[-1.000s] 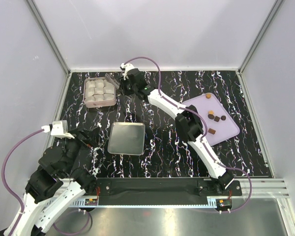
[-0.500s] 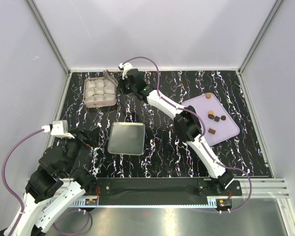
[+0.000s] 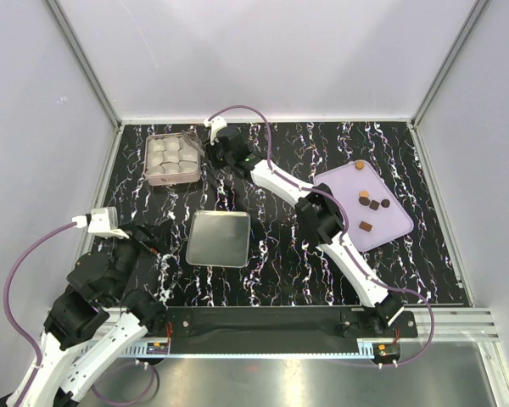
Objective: Pack the chocolate
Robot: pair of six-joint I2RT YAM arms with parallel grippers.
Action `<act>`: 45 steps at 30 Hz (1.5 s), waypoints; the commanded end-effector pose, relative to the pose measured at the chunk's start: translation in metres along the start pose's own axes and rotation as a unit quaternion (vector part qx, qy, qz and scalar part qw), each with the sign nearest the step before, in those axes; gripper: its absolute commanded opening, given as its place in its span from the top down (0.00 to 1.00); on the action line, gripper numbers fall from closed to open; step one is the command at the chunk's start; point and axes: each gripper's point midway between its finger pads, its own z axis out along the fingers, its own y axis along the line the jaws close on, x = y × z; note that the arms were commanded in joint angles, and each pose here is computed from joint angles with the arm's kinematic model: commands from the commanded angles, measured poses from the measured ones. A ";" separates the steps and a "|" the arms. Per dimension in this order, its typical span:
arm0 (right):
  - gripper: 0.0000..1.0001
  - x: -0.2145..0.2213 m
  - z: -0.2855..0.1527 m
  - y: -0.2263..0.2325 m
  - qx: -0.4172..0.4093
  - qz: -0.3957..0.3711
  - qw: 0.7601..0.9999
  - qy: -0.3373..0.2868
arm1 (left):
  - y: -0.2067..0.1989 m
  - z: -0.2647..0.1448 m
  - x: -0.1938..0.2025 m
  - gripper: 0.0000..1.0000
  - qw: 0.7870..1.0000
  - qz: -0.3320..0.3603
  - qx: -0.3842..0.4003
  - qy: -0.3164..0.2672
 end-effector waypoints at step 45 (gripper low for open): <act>0.51 -0.031 -0.401 -0.151 0.321 0.120 0.934 0.100 | -0.012 0.004 -0.005 0.01 1.000 -0.007 0.025 -0.010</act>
